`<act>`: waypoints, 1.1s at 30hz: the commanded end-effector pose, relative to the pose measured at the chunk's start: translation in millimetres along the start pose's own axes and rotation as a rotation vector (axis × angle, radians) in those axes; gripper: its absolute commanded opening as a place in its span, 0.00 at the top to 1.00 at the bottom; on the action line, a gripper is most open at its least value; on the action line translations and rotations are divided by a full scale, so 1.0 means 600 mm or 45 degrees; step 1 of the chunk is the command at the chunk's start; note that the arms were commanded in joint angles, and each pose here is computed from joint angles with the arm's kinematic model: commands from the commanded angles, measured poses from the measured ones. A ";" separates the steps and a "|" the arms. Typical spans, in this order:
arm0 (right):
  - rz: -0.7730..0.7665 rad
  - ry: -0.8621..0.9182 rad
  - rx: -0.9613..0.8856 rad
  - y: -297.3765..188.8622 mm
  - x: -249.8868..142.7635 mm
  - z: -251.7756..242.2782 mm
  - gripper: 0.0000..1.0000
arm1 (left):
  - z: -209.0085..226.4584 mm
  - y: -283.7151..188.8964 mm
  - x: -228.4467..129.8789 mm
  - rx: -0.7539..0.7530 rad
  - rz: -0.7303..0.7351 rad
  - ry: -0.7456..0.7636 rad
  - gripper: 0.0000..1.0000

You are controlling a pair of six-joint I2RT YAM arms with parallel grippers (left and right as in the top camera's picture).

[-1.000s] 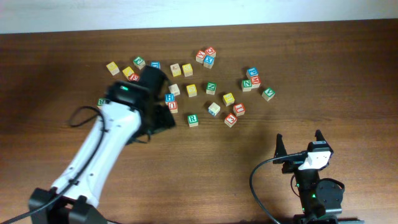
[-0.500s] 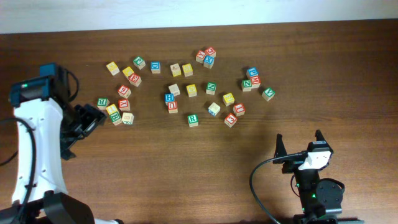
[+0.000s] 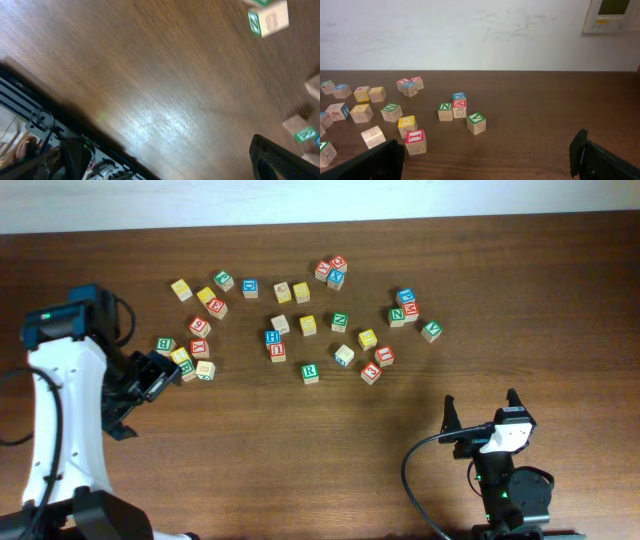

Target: Spell out RSS

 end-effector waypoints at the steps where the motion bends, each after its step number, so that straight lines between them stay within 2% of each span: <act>1: 0.006 0.006 -0.019 0.000 -0.004 -0.003 0.02 | -0.032 0.002 -0.024 -0.010 0.014 0.112 0.01; 5: 0.006 0.006 -0.019 0.000 -0.004 -0.003 0.02 | -0.056 0.004 -0.040 0.069 -0.097 0.223 0.01; 11: 0.006 0.006 -0.019 0.000 -0.004 -0.003 0.02 | -0.053 0.002 -0.035 0.163 -0.191 0.236 0.01; 16: 0.006 0.006 -0.019 0.000 -0.004 -0.003 0.02 | -0.030 0.000 -0.016 0.205 -0.223 0.039 0.01; 23: 0.006 0.006 -0.019 0.000 -0.004 -0.003 0.02 | -0.009 -0.002 0.003 0.222 -0.237 -0.033 0.01; 33: 0.006 0.006 -0.019 0.000 -0.004 -0.003 0.02 | 0.045 -0.004 0.037 0.204 -0.185 -0.250 0.01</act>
Point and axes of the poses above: each gripper's point midway between its finger pads, its own y axis out along the fingers, its own z axis along the line the jaws close on, x = y × z, the point moved 10 cm from there along -y, back along the fingers, and after that the axes turned 2 degrees about y, right-handed, at the moved point
